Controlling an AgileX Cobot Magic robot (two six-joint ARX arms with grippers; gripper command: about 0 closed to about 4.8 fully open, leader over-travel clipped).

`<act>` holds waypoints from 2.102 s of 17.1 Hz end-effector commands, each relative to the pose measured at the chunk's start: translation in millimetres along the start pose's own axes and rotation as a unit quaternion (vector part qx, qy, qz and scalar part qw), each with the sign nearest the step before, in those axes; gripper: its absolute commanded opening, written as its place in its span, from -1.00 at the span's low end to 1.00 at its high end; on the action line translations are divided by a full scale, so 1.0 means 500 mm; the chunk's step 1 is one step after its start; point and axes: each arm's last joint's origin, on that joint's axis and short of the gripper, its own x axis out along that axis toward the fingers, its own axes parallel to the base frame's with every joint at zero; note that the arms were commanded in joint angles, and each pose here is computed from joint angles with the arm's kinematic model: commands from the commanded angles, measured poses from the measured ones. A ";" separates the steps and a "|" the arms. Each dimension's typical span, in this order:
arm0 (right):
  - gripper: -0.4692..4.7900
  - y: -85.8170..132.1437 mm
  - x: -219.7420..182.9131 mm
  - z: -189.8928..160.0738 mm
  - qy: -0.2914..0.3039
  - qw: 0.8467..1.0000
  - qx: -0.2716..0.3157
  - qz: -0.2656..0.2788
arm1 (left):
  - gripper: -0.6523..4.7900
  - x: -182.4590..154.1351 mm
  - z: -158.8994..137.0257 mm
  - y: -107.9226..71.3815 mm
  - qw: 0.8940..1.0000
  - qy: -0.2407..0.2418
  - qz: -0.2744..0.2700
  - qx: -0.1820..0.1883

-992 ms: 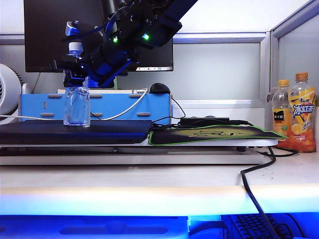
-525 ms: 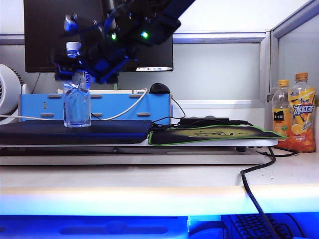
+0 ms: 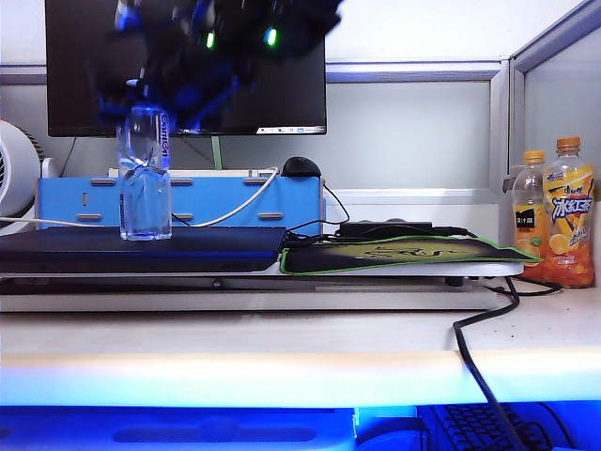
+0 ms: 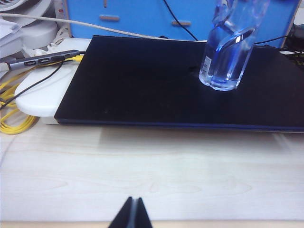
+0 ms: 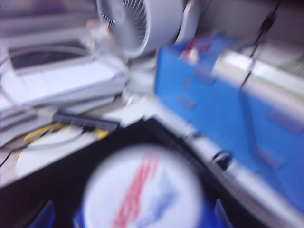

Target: Pick up the mineral water bottle and place it on the laptop.

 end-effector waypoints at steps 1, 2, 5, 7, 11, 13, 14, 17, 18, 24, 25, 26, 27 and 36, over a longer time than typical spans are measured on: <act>0.89 -0.006 -0.046 0.086 -0.048 0.998 -0.030 -0.030 | -0.77 0.000 0.002 0.000 1.000 -0.004 -0.001 0.000; 0.89 -0.008 -0.060 0.106 -0.054 0.997 -0.036 -0.037 | -0.77 0.000 0.002 0.000 1.000 -0.004 -0.001 0.000; 0.89 -0.019 -0.112 0.164 -0.047 0.991 -0.055 -0.111 | -0.77 0.000 0.002 0.000 1.000 -0.004 -0.001 0.000; 0.89 -0.029 -0.166 0.211 -0.027 0.981 -0.073 -0.180 | -0.77 0.000 0.002 0.000 1.000 -0.004 -0.001 0.000; 0.89 -0.040 -0.302 0.313 -0.028 0.963 -0.080 -0.257 | -0.77 0.000 0.002 0.000 1.000 -0.004 -0.001 0.000; 0.89 -0.042 -0.361 0.352 -0.043 0.957 -0.086 -0.272 | -0.77 0.000 0.002 0.000 1.000 -0.004 -0.001 0.000; 0.89 -0.042 -0.407 0.380 -0.058 0.953 -0.084 -0.284 | -0.77 0.000 0.002 0.000 1.000 -0.004 -0.001 0.000; 0.89 -0.039 -0.557 0.441 -0.086 0.949 -0.082 -0.291 | -0.77 0.003 -0.003 0.005 1.000 0.012 0.012 -0.002; 0.89 -0.037 -0.608 0.454 -0.089 0.948 -0.082 -0.293 | -0.77 0.006 -0.007 0.013 0.999 0.026 0.031 -0.006; 0.89 -0.029 -0.792 0.478 -0.109 0.942 -0.079 -0.308 | -0.77 0.005 -0.007 0.020 0.998 0.027 0.049 -0.009; 0.89 -0.028 -0.807 0.479 -0.111 0.941 -0.078 -0.309 | -0.77 0.005 -0.007 0.020 0.998 0.027 0.049 -0.009; 0.89 -0.027 -0.822 0.478 -0.112 0.941 -0.078 -0.309 | -0.77 0.005 -0.007 0.020 0.998 0.028 0.048 -0.009; 0.89 -0.026 -0.831 0.477 -0.109 0.942 -0.078 -0.308 | -0.77 0.005 -0.007 0.020 0.998 0.027 0.048 -0.009; 0.89 -0.021 -0.901 0.429 -0.007 0.942 -0.064 -0.329 | -0.77 0.005 -0.007 0.016 0.999 0.028 0.040 -0.008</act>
